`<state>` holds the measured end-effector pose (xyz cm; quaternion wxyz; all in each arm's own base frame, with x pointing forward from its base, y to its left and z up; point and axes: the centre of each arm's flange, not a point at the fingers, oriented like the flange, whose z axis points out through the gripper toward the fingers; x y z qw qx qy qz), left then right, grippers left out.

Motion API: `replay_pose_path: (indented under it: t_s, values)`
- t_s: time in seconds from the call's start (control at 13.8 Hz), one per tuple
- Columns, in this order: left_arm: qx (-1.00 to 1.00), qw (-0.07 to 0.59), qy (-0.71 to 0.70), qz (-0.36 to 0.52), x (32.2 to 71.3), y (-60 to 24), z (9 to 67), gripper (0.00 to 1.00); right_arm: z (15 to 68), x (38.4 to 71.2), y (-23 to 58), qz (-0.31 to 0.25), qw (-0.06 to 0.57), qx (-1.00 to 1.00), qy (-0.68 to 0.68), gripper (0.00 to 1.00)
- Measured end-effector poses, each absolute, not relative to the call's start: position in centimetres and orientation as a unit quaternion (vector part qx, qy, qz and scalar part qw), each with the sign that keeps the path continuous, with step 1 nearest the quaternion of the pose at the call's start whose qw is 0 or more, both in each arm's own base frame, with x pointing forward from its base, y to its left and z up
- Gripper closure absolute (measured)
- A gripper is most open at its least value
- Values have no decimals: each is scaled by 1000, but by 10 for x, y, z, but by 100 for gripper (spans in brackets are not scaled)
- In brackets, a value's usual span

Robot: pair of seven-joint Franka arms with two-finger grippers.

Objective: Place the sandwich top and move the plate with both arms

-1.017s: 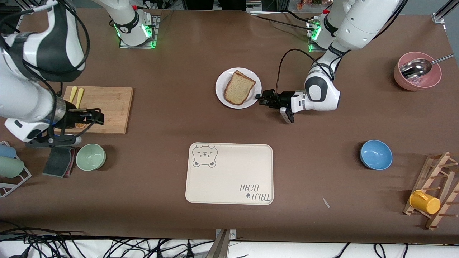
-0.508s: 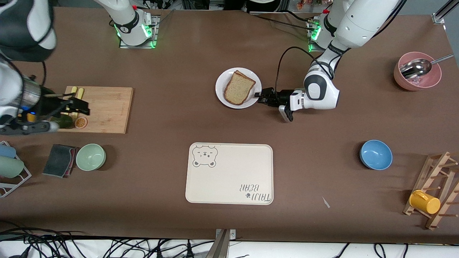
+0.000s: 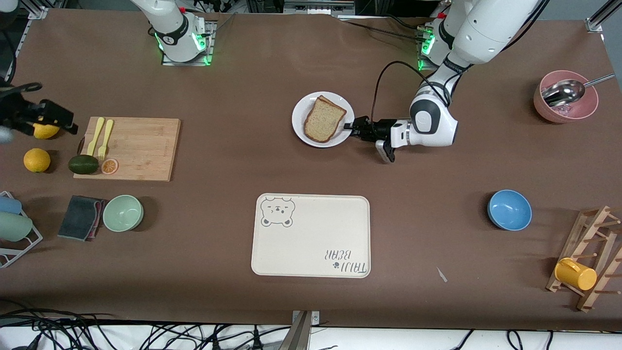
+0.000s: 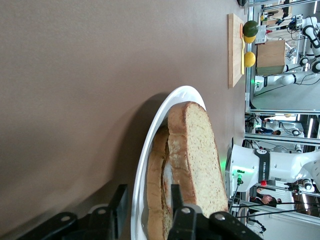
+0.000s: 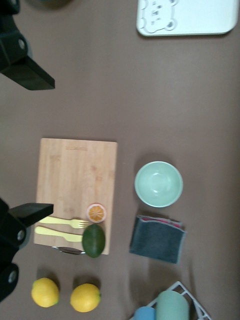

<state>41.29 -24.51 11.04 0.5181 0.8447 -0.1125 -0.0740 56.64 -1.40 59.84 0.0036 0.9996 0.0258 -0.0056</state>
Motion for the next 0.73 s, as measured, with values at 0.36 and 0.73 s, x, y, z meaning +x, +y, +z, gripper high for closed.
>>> replay_pose_path:
  t_s: [0.36,0.73]
  values:
    - [850,509,-113,-71,406,-259,110,60,593,551,-5,-2,9,999,34,0]
    - [852,506,-112,-73,403,-258,108,67,585,557,-5,-6,8,999,35,0]
